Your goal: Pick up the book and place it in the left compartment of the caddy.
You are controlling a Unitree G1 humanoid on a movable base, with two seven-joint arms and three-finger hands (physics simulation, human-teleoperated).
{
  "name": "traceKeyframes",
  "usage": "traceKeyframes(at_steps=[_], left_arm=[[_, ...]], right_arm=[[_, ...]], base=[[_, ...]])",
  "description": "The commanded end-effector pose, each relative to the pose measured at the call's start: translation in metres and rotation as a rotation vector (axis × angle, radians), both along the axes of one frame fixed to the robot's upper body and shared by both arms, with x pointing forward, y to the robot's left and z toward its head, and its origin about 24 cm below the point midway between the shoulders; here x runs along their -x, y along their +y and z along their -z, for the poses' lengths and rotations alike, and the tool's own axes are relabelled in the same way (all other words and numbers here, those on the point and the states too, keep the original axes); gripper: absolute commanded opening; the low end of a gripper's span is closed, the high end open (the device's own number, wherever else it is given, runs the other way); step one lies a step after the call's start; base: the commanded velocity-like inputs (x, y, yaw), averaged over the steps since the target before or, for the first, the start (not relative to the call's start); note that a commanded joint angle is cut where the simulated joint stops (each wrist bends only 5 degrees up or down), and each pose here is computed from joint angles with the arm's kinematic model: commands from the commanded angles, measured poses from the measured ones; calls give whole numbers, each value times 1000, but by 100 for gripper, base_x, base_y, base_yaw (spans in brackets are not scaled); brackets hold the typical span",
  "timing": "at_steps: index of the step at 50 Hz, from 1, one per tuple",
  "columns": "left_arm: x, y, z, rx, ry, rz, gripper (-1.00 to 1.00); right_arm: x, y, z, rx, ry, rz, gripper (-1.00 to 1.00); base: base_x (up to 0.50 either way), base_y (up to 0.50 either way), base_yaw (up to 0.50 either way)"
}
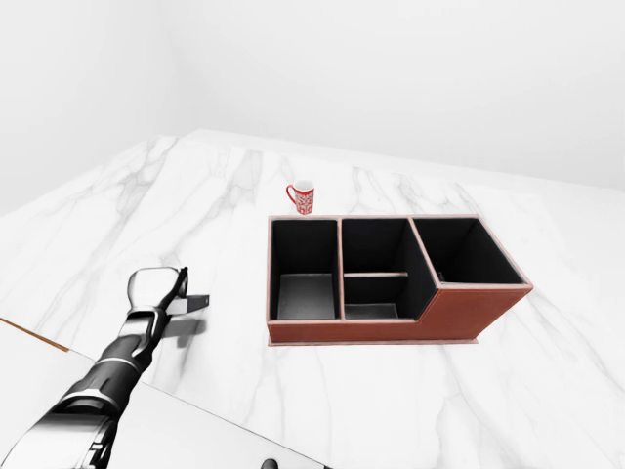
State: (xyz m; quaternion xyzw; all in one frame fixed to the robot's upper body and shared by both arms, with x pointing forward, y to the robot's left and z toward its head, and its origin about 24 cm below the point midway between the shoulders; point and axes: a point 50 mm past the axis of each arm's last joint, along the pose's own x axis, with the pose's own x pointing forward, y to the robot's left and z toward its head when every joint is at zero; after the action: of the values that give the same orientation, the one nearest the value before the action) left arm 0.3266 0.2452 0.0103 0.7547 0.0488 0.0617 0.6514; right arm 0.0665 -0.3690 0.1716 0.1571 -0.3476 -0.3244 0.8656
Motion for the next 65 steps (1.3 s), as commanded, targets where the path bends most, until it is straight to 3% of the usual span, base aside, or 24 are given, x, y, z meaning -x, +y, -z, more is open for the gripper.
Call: traceKeyframes(at_steps=[1, 8, 12, 14, 20, 31, 47, 65], left_arm=[[21, -51, -17, -2, -216, 176, -100], [37, -71, -57, -20, -434, 245, -100], [38, -72, -57, -20, -435, 246, -100], [47, -86, -80, -14, -498, 283, -100], [56, -103, -106, -7, -548, 317, -100], [62, -115, -133, -13, -584, 323, -100], [69, -140, -170, 25, -616, 394, -100], [88, -168, -174, 62, -607, 491, -100]], right_arm=[[1, 0, 0, 2, -1, 0, 100], [1, 0, 0, 1, -4, 1, 100], [1, 0, 0, 1, -3, 1, 100], [2, 0, -2, 2, -9, 3, 100], [2, 0, -3, 1, -12, 4, 100], [1, -1, -1, -4, -6, 3, 100], [-1, -1, 1, -8, 2, 1, 100], [1, -2, 0, -12, -11, 1, 100]], base=[[0, 0, 0], [0, 0, 0], [0, 0, 0], [0, 0, 0], [0, 0, 0], [0, 0, 0], [0, 0, 0], [0, 0, 0]])
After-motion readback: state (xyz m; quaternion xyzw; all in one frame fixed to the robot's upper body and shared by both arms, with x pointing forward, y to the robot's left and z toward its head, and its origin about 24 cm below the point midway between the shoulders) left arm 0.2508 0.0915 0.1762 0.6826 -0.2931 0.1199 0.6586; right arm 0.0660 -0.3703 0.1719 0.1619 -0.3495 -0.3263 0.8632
